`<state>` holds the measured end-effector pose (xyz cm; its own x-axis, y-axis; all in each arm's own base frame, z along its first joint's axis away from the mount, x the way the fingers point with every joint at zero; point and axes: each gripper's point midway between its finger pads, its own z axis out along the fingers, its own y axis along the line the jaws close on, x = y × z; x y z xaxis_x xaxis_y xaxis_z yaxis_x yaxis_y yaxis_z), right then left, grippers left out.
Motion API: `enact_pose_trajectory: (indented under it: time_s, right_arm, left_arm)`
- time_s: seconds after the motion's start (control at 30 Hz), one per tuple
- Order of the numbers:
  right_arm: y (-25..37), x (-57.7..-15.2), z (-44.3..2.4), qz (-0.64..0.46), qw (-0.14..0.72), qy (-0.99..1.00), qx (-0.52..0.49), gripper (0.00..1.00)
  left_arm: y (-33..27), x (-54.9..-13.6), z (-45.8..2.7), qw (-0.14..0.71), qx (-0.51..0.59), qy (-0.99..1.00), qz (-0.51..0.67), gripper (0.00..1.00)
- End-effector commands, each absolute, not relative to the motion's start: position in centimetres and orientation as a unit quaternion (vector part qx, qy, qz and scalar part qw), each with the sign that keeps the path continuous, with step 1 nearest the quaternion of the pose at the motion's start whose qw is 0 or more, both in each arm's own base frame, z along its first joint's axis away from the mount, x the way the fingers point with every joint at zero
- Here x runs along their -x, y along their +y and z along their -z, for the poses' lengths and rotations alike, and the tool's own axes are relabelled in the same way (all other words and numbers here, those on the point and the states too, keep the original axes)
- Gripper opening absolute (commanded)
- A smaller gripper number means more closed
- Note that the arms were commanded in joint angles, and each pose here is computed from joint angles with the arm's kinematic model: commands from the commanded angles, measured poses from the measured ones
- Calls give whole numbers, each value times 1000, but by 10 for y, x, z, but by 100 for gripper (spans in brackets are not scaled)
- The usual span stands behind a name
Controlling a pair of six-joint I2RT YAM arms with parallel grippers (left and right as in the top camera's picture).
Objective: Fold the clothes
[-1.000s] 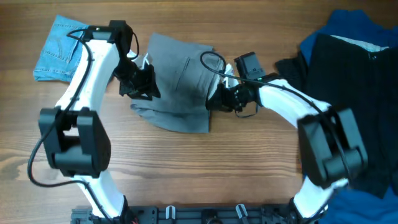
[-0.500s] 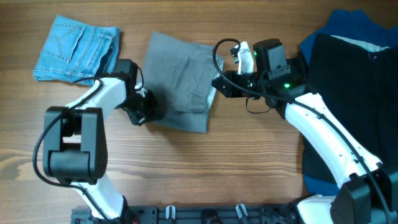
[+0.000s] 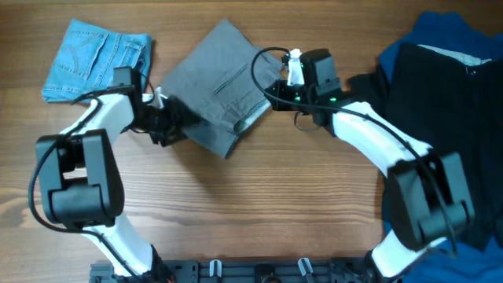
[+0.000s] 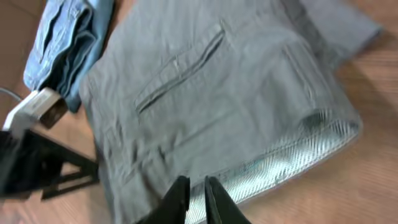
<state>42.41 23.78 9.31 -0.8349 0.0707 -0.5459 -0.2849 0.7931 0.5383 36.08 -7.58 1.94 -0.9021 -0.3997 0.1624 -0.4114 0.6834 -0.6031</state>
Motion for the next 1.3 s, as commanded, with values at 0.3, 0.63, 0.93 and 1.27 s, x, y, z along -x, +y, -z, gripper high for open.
enact_pose_trajectory:
  time_s: [0.3, 0.63, 0.93, 1.27]
  right_arm:
    - [275, -440, -16, -406, 224, 886, -11, 5]
    - [275, -427, -3, -409, 181, 894, -25, 4]
    - [279, -411, -1, -423, 143, 894, -15, 4]
    - [253, -367, -88, -394, 131, 909, 42, 4]
  left_arm:
    - [-76, -398, -4, -41, -272, -910, -310, 100]
    - [-141, -441, 37, -94, -223, -901, -361, 85]
    - [-147, -457, 38, -169, -125, -916, -343, 15]
    - [-125, -438, -78, -178, -55, -877, -442, 4]
